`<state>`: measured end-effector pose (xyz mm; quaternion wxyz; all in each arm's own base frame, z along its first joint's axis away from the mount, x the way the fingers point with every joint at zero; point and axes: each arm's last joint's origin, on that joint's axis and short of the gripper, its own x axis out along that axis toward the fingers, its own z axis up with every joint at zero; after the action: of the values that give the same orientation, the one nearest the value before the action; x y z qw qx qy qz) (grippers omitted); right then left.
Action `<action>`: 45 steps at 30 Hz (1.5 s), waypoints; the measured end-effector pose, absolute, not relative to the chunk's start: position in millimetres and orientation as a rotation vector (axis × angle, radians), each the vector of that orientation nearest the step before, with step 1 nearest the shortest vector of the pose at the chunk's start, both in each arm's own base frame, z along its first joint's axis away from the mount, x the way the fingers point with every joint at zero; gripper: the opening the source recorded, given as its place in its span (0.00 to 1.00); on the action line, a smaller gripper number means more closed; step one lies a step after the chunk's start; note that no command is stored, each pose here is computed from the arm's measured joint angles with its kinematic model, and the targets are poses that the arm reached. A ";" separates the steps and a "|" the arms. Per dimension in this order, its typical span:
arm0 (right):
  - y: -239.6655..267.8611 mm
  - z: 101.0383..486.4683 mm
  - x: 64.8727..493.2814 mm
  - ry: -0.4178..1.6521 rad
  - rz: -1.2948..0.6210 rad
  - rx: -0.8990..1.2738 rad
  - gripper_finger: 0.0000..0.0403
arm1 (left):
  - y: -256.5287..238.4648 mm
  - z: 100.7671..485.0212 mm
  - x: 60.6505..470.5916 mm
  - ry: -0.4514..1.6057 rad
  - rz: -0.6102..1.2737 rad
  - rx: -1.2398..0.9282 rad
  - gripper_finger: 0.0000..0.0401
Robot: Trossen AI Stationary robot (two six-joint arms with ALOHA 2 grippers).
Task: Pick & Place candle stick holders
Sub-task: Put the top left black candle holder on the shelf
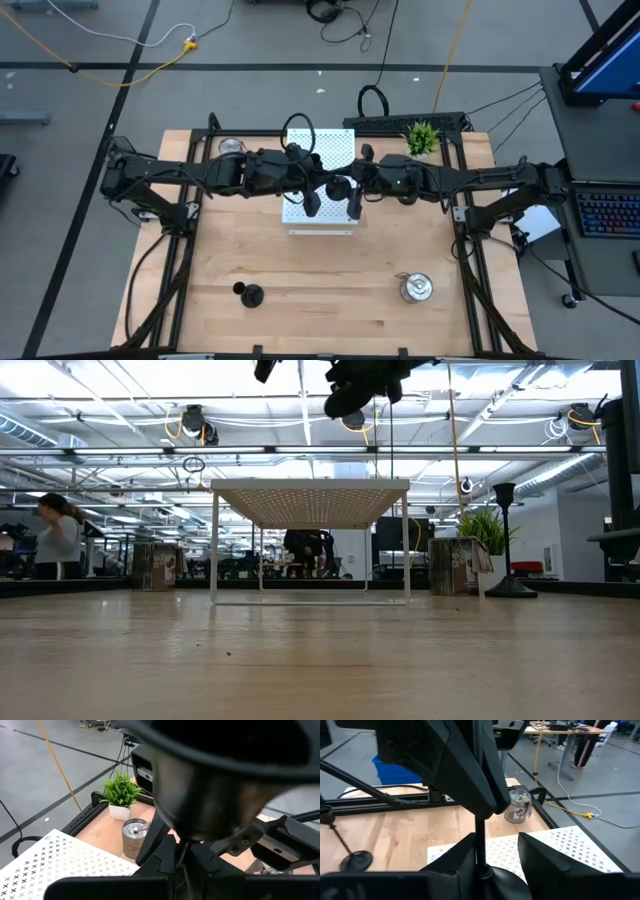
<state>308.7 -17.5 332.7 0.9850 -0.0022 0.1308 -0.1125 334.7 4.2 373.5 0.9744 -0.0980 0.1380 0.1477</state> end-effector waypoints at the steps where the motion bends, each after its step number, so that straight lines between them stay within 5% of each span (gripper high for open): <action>1: -17.3 332.8 308.8 0.262 -0.216 -0.003 0.30 | 4.0 373.5 334.7 0.279 0.295 -0.198 0.03; 12: -16.2 332.7 309.0 0.263 -0.180 0.000 0.04 | 3.1 373.7 334.8 0.277 0.291 -0.201 0.03; 22: -15.8 332.4 309.1 0.263 -0.168 0.026 0.02 | 2.3 372.7 334.5 0.287 0.284 -0.214 0.05; 38: -21.3 331.8 308.3 0.263 -0.258 0.039 0.02 | 1.0 368.6 328.9 0.364 0.255 -0.215 0.57; 45: -35.5 331.5 306.7 0.263 -0.343 0.043 0.02 | 2.8 367.4 301.6 0.525 0.304 -0.228 0.67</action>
<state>306.7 -35.5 331.5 0.9765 0.0215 0.1306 -0.1700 301.6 2.8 367.4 0.9480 -0.1119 0.2579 0.1493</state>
